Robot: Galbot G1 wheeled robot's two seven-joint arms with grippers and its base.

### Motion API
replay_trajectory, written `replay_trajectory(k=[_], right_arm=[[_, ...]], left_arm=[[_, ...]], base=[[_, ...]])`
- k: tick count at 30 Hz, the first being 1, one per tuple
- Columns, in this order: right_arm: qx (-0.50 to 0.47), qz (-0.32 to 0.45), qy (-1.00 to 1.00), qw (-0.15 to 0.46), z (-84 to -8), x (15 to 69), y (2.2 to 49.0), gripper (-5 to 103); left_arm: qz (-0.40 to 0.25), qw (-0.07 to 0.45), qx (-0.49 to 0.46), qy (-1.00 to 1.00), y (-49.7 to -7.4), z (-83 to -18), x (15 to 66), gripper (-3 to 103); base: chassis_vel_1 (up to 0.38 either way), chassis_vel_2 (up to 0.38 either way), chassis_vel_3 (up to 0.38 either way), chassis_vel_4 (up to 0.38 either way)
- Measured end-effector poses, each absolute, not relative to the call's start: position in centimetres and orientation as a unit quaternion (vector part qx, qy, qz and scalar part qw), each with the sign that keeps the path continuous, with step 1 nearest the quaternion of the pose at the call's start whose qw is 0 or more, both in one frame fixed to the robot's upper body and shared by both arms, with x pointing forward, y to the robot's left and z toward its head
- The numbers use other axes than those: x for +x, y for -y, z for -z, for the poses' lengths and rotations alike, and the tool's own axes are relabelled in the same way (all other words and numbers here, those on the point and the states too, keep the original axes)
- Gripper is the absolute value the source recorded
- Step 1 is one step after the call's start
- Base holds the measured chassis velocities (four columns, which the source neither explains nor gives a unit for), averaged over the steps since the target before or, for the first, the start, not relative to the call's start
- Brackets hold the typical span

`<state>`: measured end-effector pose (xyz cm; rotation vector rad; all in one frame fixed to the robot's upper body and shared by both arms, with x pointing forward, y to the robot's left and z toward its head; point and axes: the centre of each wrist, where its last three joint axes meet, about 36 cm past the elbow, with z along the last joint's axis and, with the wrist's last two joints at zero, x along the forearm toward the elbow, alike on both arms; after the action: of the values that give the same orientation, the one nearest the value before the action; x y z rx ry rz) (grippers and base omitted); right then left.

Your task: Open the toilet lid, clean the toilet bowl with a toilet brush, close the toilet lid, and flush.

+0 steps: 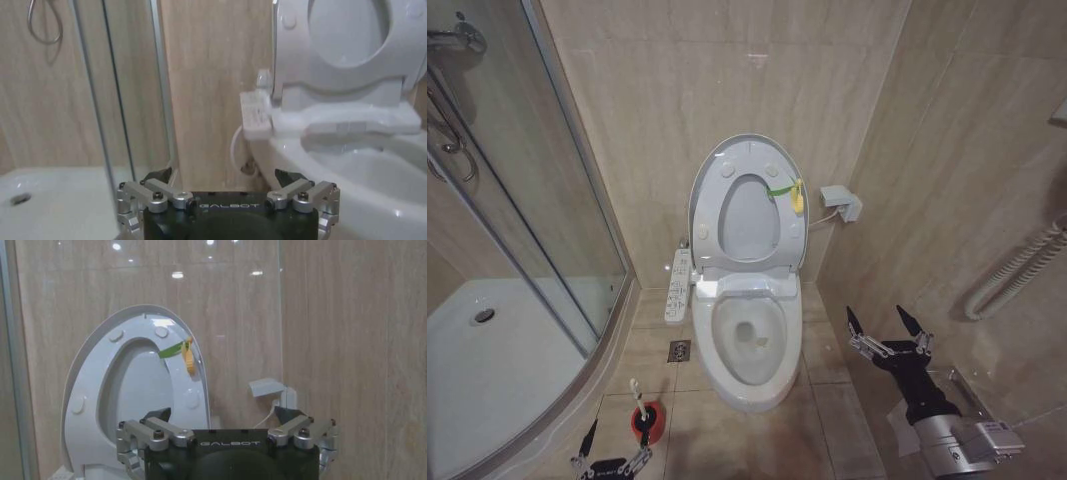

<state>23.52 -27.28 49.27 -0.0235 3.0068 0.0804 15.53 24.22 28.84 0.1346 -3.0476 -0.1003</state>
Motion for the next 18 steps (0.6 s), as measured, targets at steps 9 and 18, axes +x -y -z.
replay_trajectory(k=[9, 18], right_arm=[[-0.008, -0.027, -0.997, 0.067, -49.3, 23.5, 27.3, 100], [-0.008, -0.027, -0.997, 0.067, -49.3, 23.5, 27.3, 100]], left_arm=[[0.043, 0.065, 0.058, 0.995, -27.1, -23.7, 14.1, 100], [0.030, 0.066, 0.062, 0.995, -30.4, -20.4, 16.8, 100]], base=[[0.000, 0.000, 0.000, 0.000], [0.000, 0.000, 0.000, 0.000]])
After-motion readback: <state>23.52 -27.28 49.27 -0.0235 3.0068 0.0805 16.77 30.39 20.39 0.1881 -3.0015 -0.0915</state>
